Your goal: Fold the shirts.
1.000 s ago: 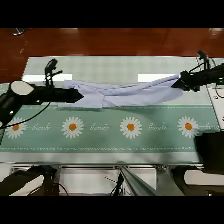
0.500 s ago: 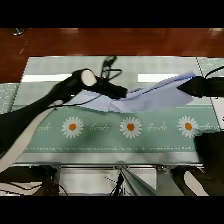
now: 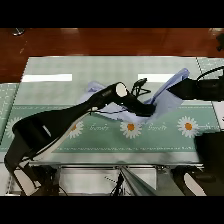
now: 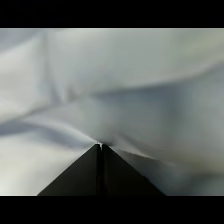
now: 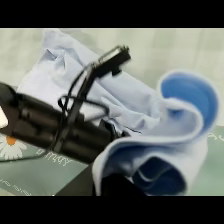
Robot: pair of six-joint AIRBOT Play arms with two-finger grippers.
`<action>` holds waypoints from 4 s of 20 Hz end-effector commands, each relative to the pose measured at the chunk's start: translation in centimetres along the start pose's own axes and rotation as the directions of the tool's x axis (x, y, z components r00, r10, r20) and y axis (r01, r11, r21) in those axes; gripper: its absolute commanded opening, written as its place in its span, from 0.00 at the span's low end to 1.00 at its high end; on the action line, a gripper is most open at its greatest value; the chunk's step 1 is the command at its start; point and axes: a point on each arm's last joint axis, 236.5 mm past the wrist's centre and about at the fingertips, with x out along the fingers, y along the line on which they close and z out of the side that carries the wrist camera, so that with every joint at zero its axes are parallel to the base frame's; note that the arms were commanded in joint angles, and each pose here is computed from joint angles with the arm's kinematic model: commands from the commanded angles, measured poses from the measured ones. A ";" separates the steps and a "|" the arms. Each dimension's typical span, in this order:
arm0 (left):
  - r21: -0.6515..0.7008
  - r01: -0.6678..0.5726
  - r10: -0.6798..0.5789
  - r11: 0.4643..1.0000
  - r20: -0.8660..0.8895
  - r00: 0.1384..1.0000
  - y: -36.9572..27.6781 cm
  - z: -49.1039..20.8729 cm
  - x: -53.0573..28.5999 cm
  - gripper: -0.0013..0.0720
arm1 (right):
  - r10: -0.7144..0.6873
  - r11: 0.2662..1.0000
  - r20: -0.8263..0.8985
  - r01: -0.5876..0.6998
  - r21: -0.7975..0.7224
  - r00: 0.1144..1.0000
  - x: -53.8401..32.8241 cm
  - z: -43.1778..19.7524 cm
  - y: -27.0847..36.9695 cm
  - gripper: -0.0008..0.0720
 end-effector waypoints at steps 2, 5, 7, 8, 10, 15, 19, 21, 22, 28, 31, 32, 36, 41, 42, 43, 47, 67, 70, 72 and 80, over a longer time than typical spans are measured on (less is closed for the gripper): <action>-0.116 0.038 -0.031 0.992 0.059 0.998 4.7 4.7 -8.4 0.04 | 0.020 0.999 0.016 -0.021 0.031 1.000 0.0 0.3 0.7 0.05; -0.172 0.042 -0.016 0.984 0.151 0.988 9.4 6.8 -19.6 0.04 | 0.088 0.996 0.029 -0.088 0.031 0.996 0.2 1.2 2.3 0.05; -0.184 0.001 0.044 0.983 0.243 0.969 11.9 6.6 -27.7 0.04 | 0.124 0.992 0.005 -0.124 -0.010 0.992 1.4 1.9 4.2 0.05; -0.198 -0.045 0.104 0.979 0.296 0.950 13.0 6.1 -31.5 0.04 | 0.149 0.988 -0.009 -0.149 -0.037 0.989 2.6 2.4 5.5 0.05; -0.228 -0.127 0.213 0.965 0.407 0.888 14.0 3.8 -38.4 0.04 | 0.191 0.978 -0.047 -0.194 -0.080 0.980 6.1 3.3 8.3 0.05; -0.134 -0.192 0.234 0.972 0.606 0.760 6.9 -5.5 -43.6 0.04 | 0.219 0.957 -0.191 -0.249 -0.149 0.957 18.4 2.8 13.3 0.05; -0.089 -0.216 0.219 0.972 0.668 0.711 3.4 -12.2 -41.1 0.04 | 0.227 0.949 -0.301 -0.280 -0.145 0.926 26.4 0.4 15.5 0.05; -0.112 -0.190 0.215 0.975 0.682 0.700 3.1 -14.3 -39.9 0.04 | 0.230 0.940 -0.319 -0.295 -0.172 0.919 28.9 -0.3 16.1 0.05; -0.117 -0.183 0.212 0.976 0.688 0.694 2.9 -15.0 -39.5 0.04 | 0.232 0.941 -0.330 -0.297 -0.164 0.915 29.9 -0.7 16.1 0.05; -0.119 -0.183 0.214 0.976 0.690 0.692 3.2 -15.4 -39.1 0.04 | 0.253 0.948 -0.370 -0.305 -0.087 0.894 32.3 -2.4 15.6 0.05; -0.141 -0.168 0.219 0.976 0.677 0.703 3.9 -15.0 -38.9 0.04 | 0.270 0.953 -0.338 -0.301 -0.042 0.902 32.6 -1.7 15.9 0.14; -0.147 -0.166 0.221 0.975 0.672 0.707 4.2 -14.8 -38.9 0.04 | 0.293 0.948 -0.329 -0.318 -0.023 0.898 32.5 -1.5 16.4 0.59; -0.192 -0.141 0.233 0.971 0.647 0.726 5.8 -13.9 -38.5 0.04 | 0.359 0.925 -0.322 -0.379 -0.001 0.876 29.0 1.9 16.2 0.86; -0.185 -0.158 0.241 0.970 0.632 0.737 6.5 -13.7 -38.3 0.04 | 0.001 0.990 -0.401 -0.057 -0.126 0.916 15.3 6.5 0.0 0.86; -0.185 -0.161 0.243 0.969 0.631 0.736 6.6 -13.7 -38.3 0.04 | -0.149 0.985 -0.371 0.106 -0.133 0.916 12.4 6.9 -4.6 0.86; -0.188 -0.165 0.248 0.968 0.634 0.733 6.8 -13.6 -38.4 0.04 | -0.261 0.965 -0.329 0.244 -0.094 0.907 9.9 6.7 -8.6 0.86; -0.213 -0.164 0.264 0.963 0.648 0.714 7.8 -13.3 -38.3 0.04 | -0.342 0.907 -0.180 0.374 0.192 0.922 9.3 -1.3 -14.9 0.86; -0.320 -0.070 0.255 0.945 0.587 0.769 11.3 -15.3 -34.1 0.04 | 0.239 0.957 -0.409 -0.141 0.254 0.881 25.0 -8.3 -0.6 0.05; -0.310 -0.080 0.257 0.947 0.587 0.768 11.4 -15.3 -34.1 0.04 | 0.252 0.968 -0.414 -0.232 0.098 0.875 21.9 -2.8 2.8 0.05; -0.309 -0.080 0.257 0.948 0.586 0.768 11.4 -15.3 -34.1 0.04 | 0.199 0.974 -0.355 -0.224 -0.030 0.914 18.8 2.1 4.6 0.05; -0.313 -0.077 0.255 0.947 0.580 0.774 11.4 -15.4 -33.8 0.04 | -0.080 0.994 -0.137 0.069 -0.082 0.987 2.2 13.3 1.5 0.05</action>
